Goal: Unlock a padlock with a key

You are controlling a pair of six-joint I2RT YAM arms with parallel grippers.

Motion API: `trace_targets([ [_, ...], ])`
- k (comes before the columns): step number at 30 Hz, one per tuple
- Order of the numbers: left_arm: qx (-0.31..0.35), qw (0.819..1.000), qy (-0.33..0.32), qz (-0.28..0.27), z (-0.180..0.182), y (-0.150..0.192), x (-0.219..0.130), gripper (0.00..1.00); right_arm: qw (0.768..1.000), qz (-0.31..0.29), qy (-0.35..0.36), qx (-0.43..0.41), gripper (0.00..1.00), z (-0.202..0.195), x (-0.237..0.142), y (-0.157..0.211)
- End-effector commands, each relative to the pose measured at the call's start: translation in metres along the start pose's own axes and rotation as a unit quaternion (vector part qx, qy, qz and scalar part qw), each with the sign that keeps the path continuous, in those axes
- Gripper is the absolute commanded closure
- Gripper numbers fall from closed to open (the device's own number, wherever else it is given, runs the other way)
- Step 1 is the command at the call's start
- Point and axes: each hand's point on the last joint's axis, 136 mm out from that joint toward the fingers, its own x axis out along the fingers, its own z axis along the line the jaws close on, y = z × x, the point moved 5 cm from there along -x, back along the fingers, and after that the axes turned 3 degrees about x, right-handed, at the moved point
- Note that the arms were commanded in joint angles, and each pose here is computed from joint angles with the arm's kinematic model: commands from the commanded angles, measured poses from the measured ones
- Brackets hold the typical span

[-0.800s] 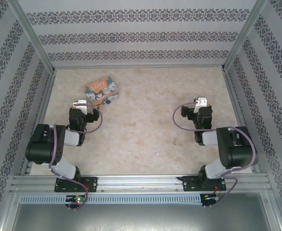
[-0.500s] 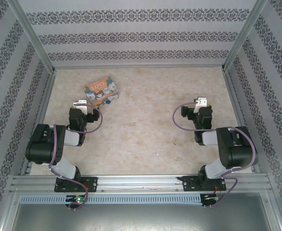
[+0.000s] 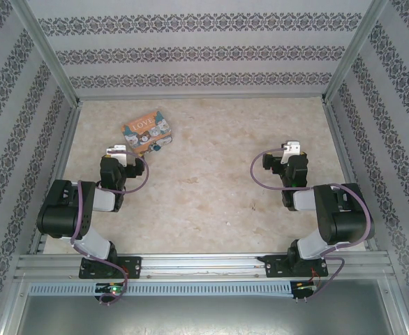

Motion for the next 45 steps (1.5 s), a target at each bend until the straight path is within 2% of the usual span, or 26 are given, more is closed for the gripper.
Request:
trace_targets([
  [1, 0.0, 1.0, -0.005, -0.004, 0.003, -0.006, 0.002, 0.01, 1.0, -0.02, 0.001, 0.002, 0.02, -0.001, 0.001, -0.012],
  [8, -0.006, 1.0, -0.014, -0.009, 0.006, -0.006, 0.0, 0.01, 1.0, -0.018, -0.006, 0.01, 0.01, -0.003, 0.001, -0.012],
  [13, -0.015, 0.999, -0.039, -0.032, 0.012, -0.011, -0.012, 0.01, 0.999, -0.027, -0.02, 0.003, 0.02, 0.001, -0.005, -0.018],
  [18, -0.021, 0.998, -0.056, -0.038, 0.018, -0.034, -0.03, 0.01, 0.999, -0.034, -0.01, 0.014, 0.02, -0.002, -0.022, -0.031],
  [24, -0.058, 0.994, -0.082, -0.038, 0.027, -0.074, -0.051, 0.01, 0.998, 0.016, -0.01, 0.067, 0.02, -0.001, -0.044, -0.037],
  [29, -0.076, 0.991, -0.112, 0.021, 0.036, -0.097, -0.058, 0.01, 0.995, 0.03, -0.028, 0.095, 0.02, 0.004, -0.069, -0.055],
  [34, -0.145, 0.981, -0.101, 0.079, 0.042, -0.112, -0.049, 0.01, 0.985, 0.031, -0.071, 0.152, 0.02, 0.015, -0.089, -0.077],
  [39, -0.254, 0.957, -0.017, 0.139, 0.042, -0.115, -0.013, 0.01, 0.966, 0.045, -0.136, 0.216, 0.02, 0.032, -0.097, -0.091],
  [45, -0.316, 0.929, 0.048, 0.184, 0.032, -0.11, 0.033, 0.01, 0.954, 0.063, -0.175, 0.237, 0.02, 0.043, -0.099, -0.094],
])
